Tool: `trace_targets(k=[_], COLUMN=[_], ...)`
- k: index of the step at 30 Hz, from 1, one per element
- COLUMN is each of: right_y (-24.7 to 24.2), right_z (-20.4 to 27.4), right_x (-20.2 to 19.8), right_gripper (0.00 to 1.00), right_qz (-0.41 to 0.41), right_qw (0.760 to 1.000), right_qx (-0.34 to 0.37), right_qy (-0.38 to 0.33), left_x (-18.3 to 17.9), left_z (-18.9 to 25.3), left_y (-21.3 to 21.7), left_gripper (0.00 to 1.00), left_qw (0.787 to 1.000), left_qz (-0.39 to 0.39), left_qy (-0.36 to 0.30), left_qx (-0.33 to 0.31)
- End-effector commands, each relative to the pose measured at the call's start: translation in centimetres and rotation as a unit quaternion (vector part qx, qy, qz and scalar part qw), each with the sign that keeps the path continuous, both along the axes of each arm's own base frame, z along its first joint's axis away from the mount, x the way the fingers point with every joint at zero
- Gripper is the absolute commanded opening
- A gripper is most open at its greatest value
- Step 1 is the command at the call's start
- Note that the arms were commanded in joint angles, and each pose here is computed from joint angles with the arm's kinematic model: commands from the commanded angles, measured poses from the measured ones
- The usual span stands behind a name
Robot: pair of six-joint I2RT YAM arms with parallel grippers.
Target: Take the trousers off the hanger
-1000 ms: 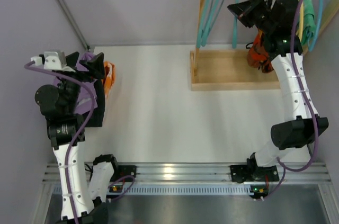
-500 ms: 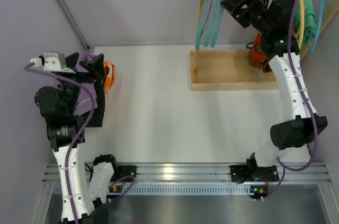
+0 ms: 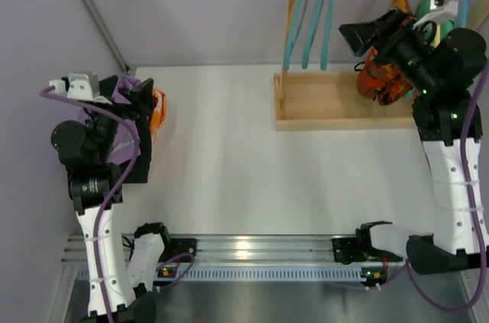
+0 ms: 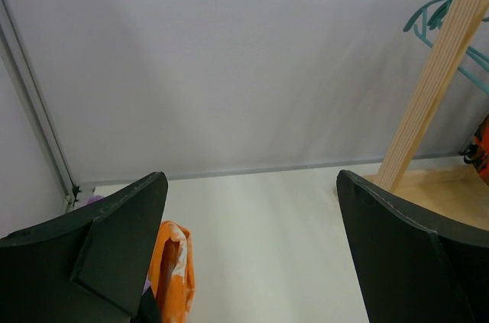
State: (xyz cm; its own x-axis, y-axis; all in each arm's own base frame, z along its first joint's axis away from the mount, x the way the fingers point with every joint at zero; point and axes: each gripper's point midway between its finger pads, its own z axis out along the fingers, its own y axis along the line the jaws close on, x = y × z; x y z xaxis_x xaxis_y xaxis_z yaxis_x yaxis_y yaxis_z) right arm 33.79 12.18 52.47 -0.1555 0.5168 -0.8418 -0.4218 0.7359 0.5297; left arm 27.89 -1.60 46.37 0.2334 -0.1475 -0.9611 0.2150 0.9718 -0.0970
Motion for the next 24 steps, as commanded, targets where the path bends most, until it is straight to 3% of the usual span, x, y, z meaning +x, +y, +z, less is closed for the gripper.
trace_targets(k=[1,4,6,17,24], right_y=[-1.6,-3.1,-4.2,-12.8,-17.8], right_z=[2.0,2.0,2.8,2.2,1.9], right_x=[-3.7,-5.0,-5.6,-1.9,0.5], right_gripper=[0.99,0.99,0.99,0.99,0.88], right_qz=[-0.019,-0.039,-0.049,-0.053,-0.092], right_qw=[0.995,0.984,0.981,0.984,0.985], right_qx=[-0.079,-0.157,-0.172,-0.171,-0.144], right_qy=[-0.059,-0.072,-0.074,-0.012,0.001], left_x=[-0.5,-0.4,-0.4,-1.1,-1.0], left_z=[1.4,1.4,1.5,1.6,1.3], left_y=[-0.9,-1.2,-1.3,-1.3,-1.1], left_gripper=[0.99,0.99,0.99,0.99,0.99], left_qw=[1.0,0.999,0.999,0.999,0.999], left_qz=[-0.026,-0.034,-0.038,-0.032,-0.027], left_qy=[-0.017,-0.014,-0.013,-0.02,-0.017], left_qx=[0.003,-0.003,-0.006,-0.007,-0.013])
